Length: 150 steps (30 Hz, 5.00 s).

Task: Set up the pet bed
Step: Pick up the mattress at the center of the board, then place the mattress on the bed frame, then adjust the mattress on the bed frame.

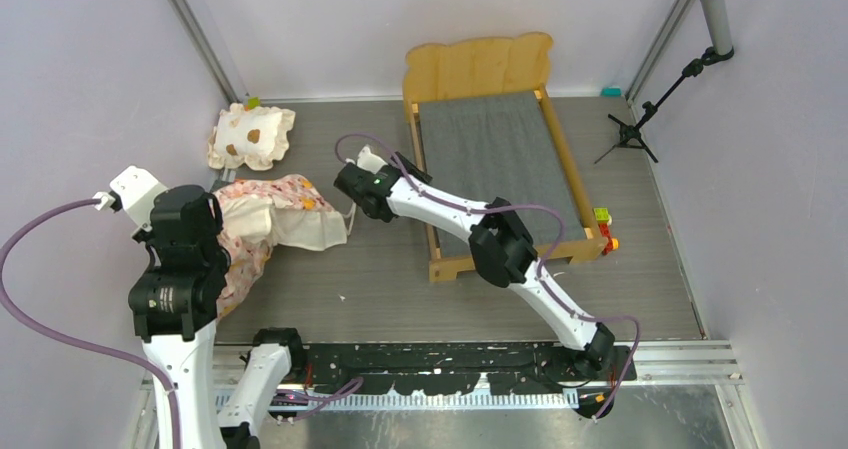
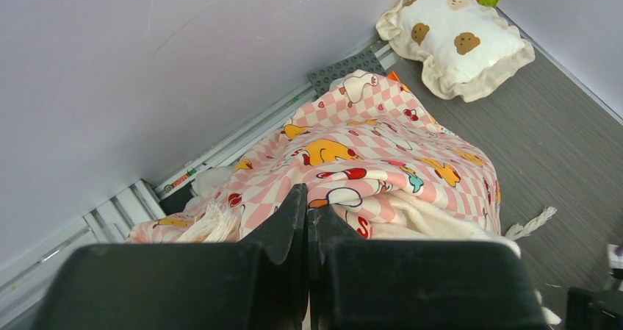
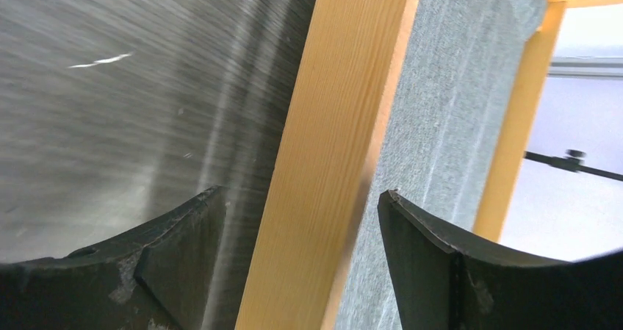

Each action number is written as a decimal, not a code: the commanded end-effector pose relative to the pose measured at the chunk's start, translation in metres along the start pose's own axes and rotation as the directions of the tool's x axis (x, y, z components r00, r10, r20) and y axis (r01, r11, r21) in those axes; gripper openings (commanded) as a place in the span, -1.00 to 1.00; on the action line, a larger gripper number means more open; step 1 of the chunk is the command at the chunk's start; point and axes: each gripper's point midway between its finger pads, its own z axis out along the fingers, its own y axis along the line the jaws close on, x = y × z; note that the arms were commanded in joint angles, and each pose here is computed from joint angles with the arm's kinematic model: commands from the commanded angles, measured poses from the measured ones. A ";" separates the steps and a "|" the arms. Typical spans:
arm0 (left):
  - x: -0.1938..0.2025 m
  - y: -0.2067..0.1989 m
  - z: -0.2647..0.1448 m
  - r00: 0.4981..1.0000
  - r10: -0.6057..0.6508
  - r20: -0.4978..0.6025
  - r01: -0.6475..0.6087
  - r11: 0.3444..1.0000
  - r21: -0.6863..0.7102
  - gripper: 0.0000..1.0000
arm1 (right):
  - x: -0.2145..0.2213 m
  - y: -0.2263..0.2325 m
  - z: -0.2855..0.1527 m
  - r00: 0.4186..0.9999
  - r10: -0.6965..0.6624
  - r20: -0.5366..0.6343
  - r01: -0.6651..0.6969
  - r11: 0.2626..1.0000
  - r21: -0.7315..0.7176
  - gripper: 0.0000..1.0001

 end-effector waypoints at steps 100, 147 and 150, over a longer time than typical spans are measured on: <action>0.227 -0.460 0.005 0.872 0.358 -0.332 0.100 0.534 0.840 0.99 | 0.057 -0.240 0.128 0.548 0.811 -0.205 -0.761 0.381 -0.524 0.85; 0.123 -0.458 -0.122 0.909 0.384 -0.161 0.102 0.170 0.980 -1.00 | 0.140 -0.365 -0.030 0.391 0.912 0.122 -0.880 0.409 -0.242 -0.99; 0.136 -0.457 -0.119 0.897 0.412 -0.164 0.098 0.178 0.979 -1.00 | 0.153 -0.356 -0.015 0.390 0.916 0.093 -0.898 0.401 -0.180 -0.99</action>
